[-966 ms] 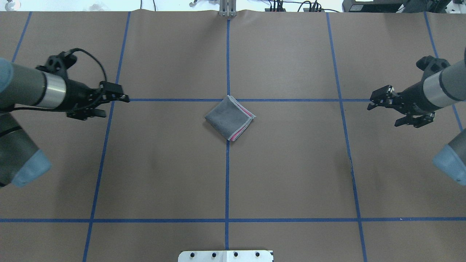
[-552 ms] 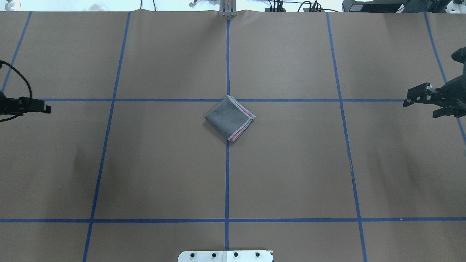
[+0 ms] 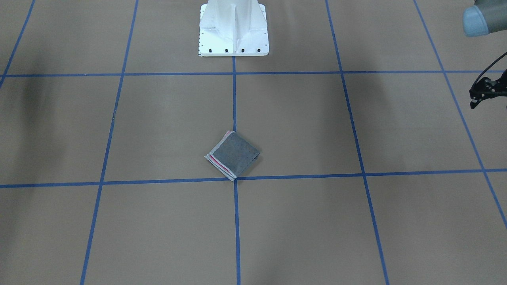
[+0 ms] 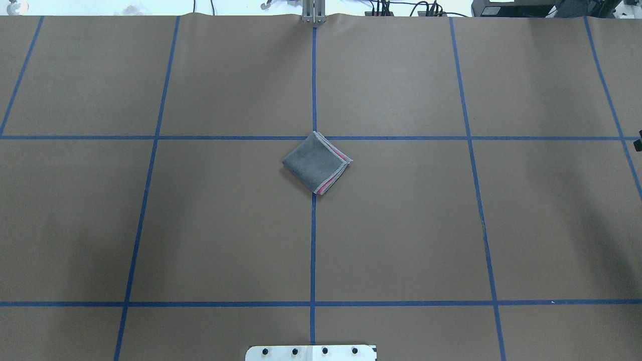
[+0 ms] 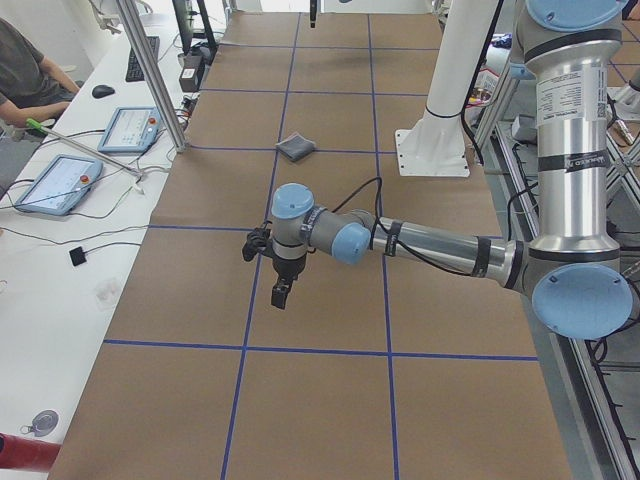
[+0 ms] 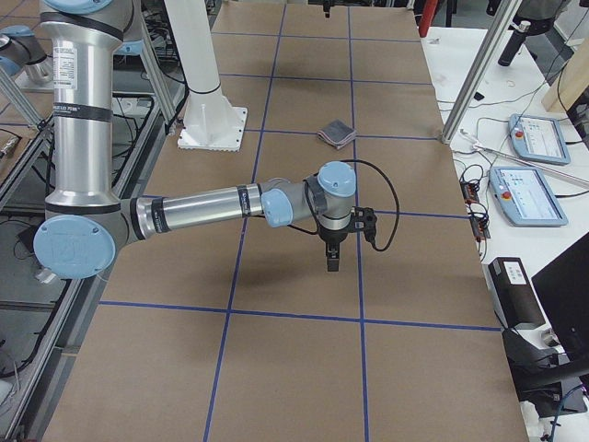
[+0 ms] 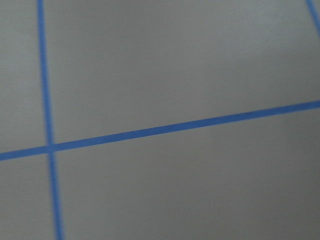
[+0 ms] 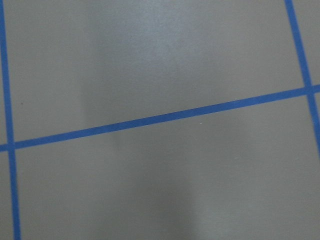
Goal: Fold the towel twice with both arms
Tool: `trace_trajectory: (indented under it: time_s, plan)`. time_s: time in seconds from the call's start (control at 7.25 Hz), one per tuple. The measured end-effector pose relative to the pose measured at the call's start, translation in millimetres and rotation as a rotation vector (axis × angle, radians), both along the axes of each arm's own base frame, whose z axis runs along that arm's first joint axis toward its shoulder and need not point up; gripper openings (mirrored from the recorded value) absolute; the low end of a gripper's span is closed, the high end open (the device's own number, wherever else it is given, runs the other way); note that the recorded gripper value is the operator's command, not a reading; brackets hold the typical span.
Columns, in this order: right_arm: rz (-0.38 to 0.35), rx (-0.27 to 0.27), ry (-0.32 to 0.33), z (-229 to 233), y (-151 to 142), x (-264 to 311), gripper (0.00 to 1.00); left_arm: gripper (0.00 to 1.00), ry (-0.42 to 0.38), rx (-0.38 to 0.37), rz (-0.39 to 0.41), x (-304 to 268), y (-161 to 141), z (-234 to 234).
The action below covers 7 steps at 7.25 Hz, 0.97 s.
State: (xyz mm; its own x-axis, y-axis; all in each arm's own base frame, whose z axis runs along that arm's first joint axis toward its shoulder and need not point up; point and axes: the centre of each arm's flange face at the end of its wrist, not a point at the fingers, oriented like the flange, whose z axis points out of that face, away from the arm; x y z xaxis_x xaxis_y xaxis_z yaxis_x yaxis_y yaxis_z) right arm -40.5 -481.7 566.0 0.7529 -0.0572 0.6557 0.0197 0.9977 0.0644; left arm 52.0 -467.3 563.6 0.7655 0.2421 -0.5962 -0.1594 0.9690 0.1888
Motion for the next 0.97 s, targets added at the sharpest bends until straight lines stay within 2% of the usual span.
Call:
trace_trajectory:
  time_s: [0.14,0.28,0.41,0.97]
  plan:
    - [-0.017,-0.014,0.009,2.5,-0.6,6.6,1.00,1.00,0.072,-0.067,0.007,-14.3,2.4,-3.8]
    - [-0.019,-0.032,0.009,3.9,-0.5,10.9,1.00,1.00,0.141,-0.106,-0.003,-25.8,5.9,-5.9]
    - [-0.013,-0.050,-0.004,3.0,-1.1,15.7,1.00,1.00,0.175,-0.123,-0.014,-33.1,7.6,-6.3]
    - [-0.002,-0.077,-0.026,1.0,-2.2,21.3,1.00,1.00,0.197,-0.142,-0.039,-45.0,11.4,-2.1]
